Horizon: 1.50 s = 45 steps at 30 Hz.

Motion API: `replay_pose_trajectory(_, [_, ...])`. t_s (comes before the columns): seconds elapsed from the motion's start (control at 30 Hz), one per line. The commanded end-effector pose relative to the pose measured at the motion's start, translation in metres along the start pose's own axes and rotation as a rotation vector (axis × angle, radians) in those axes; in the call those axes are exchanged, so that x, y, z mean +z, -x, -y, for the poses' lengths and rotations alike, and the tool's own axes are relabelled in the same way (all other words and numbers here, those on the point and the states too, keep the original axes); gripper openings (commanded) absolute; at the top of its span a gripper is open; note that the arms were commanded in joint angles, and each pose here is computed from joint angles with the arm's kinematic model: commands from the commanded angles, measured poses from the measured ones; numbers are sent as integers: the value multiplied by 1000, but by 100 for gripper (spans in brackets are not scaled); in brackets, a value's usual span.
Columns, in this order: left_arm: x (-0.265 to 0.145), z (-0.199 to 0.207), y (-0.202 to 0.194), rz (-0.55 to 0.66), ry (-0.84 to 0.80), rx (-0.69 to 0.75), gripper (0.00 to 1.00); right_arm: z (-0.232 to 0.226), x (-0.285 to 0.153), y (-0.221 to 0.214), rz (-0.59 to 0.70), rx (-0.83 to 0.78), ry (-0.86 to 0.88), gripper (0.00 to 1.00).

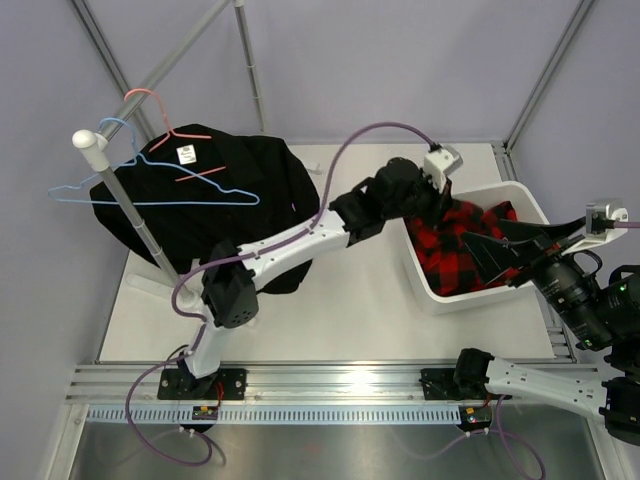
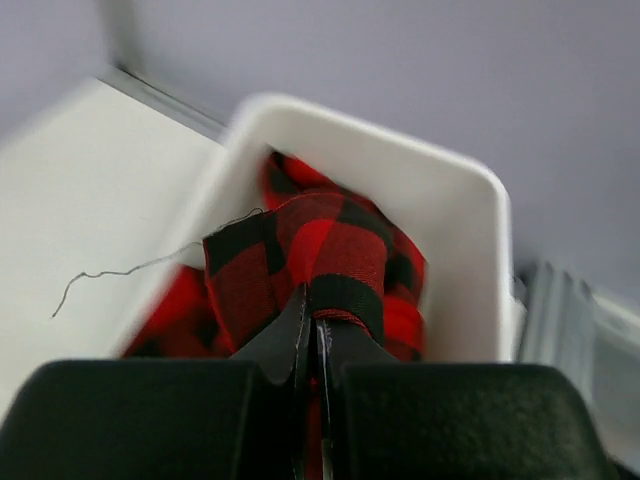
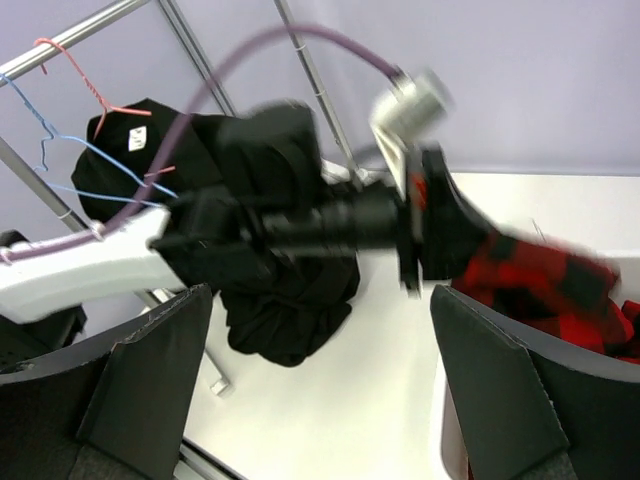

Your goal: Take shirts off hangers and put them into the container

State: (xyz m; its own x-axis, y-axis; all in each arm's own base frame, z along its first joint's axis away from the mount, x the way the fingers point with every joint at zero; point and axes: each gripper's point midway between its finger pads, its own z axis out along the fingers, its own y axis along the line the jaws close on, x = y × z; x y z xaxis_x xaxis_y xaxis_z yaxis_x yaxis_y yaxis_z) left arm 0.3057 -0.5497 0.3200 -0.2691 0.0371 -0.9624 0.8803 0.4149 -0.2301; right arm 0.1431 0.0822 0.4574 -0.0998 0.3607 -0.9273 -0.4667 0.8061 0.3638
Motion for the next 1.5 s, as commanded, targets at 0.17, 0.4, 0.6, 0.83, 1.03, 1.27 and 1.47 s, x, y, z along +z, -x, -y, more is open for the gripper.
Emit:
replay_pose_trajectory(0.17, [28,46,-126,-402,-237,-165,29,2,-4,28,86,46,-11,99])
replay_pose_trajectory(0.4, [-39,-21,-37,-64,135,-110,71,4,-7,30,92,46,-10,99])
replay_pose_trajectory(0.6, [-89,-27,16,36,233,-33,96,0,-3,32,95,27,-7,99])
replay_pose_trajectory(0.83, [-113,4,51,103,114,-14,98,-8,5,28,76,0,6,100])
replay_pose_trajectory(1.03, [-220,0,60,246,393,-52,91,-23,32,3,-10,-100,4,99])
replay_pose_trajectory(1.27, [-339,-18,-41,136,532,-365,69,-60,71,5,46,-150,68,99])
replay_pose_trajectory(1.47, [-373,-20,-102,118,518,-521,51,-126,159,-7,13,-311,169,99])
